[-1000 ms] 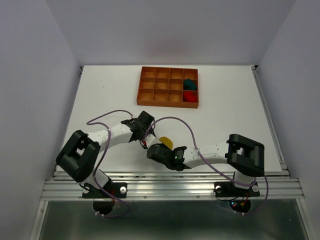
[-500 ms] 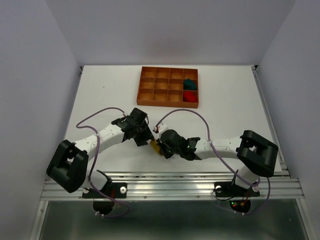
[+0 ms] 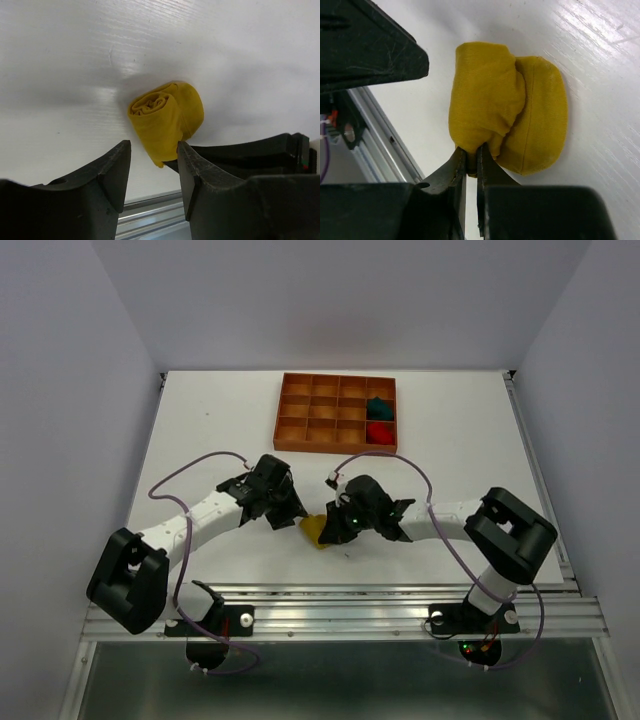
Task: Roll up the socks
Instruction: Roll the sock at the center of the board.
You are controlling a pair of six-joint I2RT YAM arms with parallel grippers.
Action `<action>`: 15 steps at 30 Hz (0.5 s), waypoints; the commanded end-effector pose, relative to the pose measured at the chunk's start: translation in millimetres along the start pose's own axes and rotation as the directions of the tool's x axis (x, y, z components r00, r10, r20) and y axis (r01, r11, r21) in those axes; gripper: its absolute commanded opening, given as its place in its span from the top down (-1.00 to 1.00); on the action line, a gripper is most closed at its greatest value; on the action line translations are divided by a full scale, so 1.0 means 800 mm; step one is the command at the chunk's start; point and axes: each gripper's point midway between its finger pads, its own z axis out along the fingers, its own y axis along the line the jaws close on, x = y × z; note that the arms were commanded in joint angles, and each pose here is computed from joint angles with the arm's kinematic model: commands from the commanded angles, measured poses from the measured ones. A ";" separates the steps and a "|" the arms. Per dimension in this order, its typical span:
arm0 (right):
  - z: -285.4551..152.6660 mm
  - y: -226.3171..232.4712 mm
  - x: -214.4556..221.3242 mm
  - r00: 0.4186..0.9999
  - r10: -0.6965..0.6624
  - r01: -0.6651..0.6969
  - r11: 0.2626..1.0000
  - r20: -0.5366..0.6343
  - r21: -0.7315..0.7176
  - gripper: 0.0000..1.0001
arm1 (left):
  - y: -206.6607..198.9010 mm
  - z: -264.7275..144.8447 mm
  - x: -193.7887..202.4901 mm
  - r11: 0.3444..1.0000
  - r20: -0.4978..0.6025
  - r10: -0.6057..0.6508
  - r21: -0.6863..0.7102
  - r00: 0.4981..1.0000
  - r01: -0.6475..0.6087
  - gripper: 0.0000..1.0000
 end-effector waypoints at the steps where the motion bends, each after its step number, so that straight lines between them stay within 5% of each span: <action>1: 0.001 -0.012 0.046 0.982 0.125 -0.135 0.989 -0.138 -0.063 0.99 | -0.005 -0.003 0.005 0.998 -0.010 0.040 0.057 0.999 -0.040 -0.06; 15: 0.004 -0.066 0.066 0.891 0.405 -0.420 0.907 -0.205 -0.036 0.99 | 0.002 0.028 0.027 0.995 -0.092 0.077 0.066 0.993 -0.071 -0.06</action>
